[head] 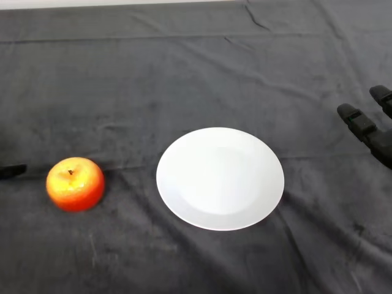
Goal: Move the apple to the plate
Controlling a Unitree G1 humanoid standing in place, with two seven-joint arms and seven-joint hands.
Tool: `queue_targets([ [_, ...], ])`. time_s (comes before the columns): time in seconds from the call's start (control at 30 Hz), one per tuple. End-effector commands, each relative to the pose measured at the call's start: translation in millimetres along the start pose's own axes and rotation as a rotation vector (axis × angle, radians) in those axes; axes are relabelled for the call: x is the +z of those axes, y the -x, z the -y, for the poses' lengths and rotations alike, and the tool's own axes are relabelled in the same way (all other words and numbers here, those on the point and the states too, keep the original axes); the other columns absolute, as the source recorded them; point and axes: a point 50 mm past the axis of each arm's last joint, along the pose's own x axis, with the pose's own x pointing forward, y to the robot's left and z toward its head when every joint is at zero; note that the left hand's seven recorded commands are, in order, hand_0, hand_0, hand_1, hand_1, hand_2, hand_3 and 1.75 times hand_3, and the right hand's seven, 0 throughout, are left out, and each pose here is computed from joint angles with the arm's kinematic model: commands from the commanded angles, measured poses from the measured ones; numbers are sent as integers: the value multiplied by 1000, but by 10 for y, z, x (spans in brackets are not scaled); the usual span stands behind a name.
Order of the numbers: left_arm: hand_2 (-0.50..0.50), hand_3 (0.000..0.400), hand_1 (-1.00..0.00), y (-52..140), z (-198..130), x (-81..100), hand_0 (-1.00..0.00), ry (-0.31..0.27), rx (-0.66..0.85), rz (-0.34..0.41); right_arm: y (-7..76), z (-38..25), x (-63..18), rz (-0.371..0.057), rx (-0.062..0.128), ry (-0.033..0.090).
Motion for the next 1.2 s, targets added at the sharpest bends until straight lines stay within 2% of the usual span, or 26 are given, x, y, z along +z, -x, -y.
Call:
queue_targets([
  [0.03,0,0,0,114,-10,-169,0,-82,-59,-63,-4,-130,163,44,44,28],
  [0.57,0,0,0,324,218,-28,0,-153,-265,-96,-4,-128,159,45,42,33],
  [0.8,0,0,0,337,420,25,0,-166,-328,-102,-4,-128,159,45,42,34],
  [1.2,0,0,0,305,768,-2,0,-182,-421,-110,-3,-127,158,46,41,35],
])
